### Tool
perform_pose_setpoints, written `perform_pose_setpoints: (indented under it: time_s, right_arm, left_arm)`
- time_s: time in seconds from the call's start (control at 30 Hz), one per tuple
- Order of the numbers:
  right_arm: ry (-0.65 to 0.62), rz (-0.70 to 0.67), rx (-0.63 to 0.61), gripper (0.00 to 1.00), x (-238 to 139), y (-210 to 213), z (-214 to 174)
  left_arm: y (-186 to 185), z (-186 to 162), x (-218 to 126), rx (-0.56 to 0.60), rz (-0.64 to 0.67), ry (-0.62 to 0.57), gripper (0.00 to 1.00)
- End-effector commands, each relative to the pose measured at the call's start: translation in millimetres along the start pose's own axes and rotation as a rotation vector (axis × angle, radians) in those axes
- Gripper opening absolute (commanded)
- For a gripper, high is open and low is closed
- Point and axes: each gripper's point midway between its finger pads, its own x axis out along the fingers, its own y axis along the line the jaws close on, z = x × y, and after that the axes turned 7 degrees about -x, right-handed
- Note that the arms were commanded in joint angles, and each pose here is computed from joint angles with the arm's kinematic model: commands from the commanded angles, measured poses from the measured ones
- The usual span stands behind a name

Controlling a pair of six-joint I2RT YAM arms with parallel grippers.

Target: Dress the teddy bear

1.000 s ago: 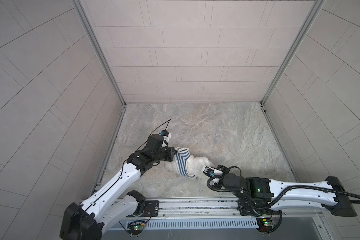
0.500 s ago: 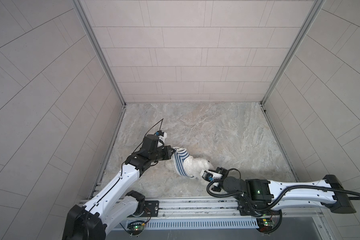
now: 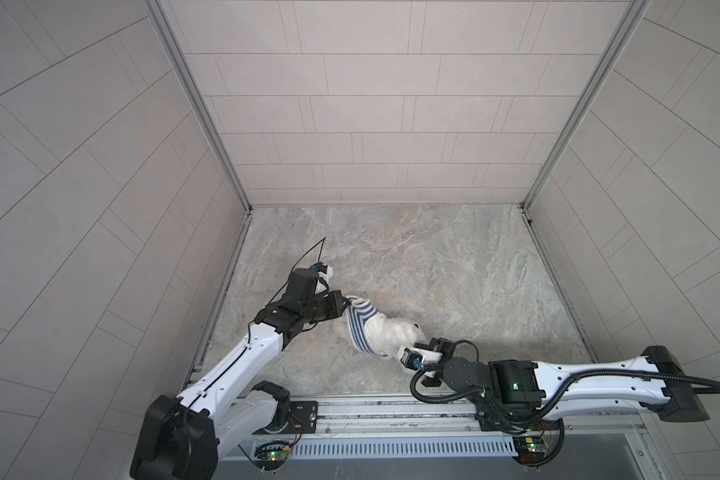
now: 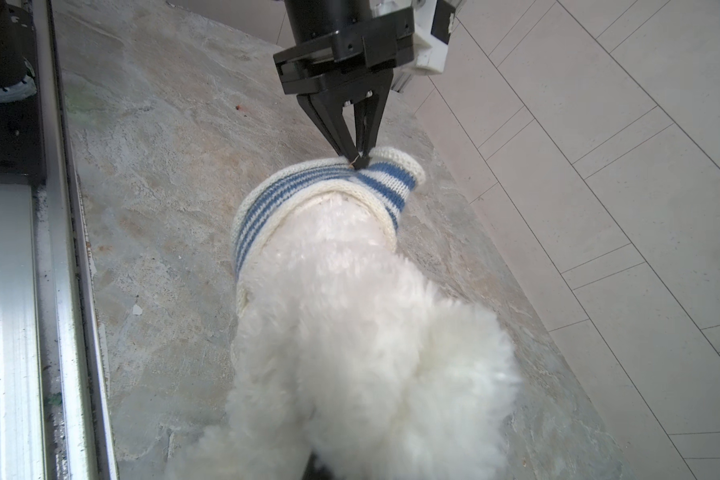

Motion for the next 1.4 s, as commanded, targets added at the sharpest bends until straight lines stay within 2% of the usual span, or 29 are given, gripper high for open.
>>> perform_pose_setpoints:
  time_s: [0.0,0.1,0.3,0.4,0.53,0.7,0.8,0.9,1.03,1.17,1.3,1.37]
  right_arm:
    - [-0.063,-0.034,0.030,0.00,-10.8,-14.6,19.5]
    - [-0.073,-0.049,0.066,0.00,-13.0,-18.8,20.0]
    - [-0.064,-0.098,0.142,0.00,-17.5,-32.0,20.2]
    - [-0.057,-0.142,0.229,0.00,-20.5,-47.2,20.7]
    - [-0.049,-0.199,0.378,0.00,-24.7,-71.0,20.7]
    - [-0.028,-0.272,0.710,0.00,-26.0,-113.5,12.1]
    - [0.001,-0.270,0.910,0.00,-18.5,-126.8,0.8]
    - [0.020,-0.250,1.014,0.00,-11.5,-134.5,2.9]
    - [0.021,-0.197,1.009,0.00,-3.8,-135.5,20.2]
    - [-0.012,-0.159,0.985,0.00,-1.2,-134.5,31.1]
    - [-0.045,-0.139,1.005,0.00,-8.1,-137.8,38.1]
    - [-0.057,-0.107,1.012,0.00,-9.6,-136.4,42.3]
  left_arm:
    - [-7.9,17.0,-4.8,0.069,0.020,-0.064,0.07]
    - [-2.8,11.3,-12.3,0.107,0.059,-0.054,0.13]
    - [-6.6,7.2,-43.9,0.219,0.091,-0.113,0.38]
    - [-15.6,7.8,-62.1,0.256,0.064,-0.160,0.42]
    - [-36.5,8.5,-88.6,0.314,-0.016,-0.241,0.44]
    - [-63.1,5.4,-113.2,0.376,-0.143,-0.317,0.45]
    - [-84.6,-1.3,-124.0,0.410,-0.276,-0.349,0.48]
    - [-98.3,-10.6,-131.7,0.463,-0.378,-0.376,0.53]
    - [-96.3,-16.3,-131.2,0.513,-0.358,-0.372,0.59]
    - [-89.3,-11.3,-103.3,0.463,-0.284,-0.275,0.57]
    - [-106.2,-3.3,-86.1,0.370,-0.385,-0.265,0.55]
    - [-112.1,1.6,-82.5,0.364,-0.398,-0.265,0.55]
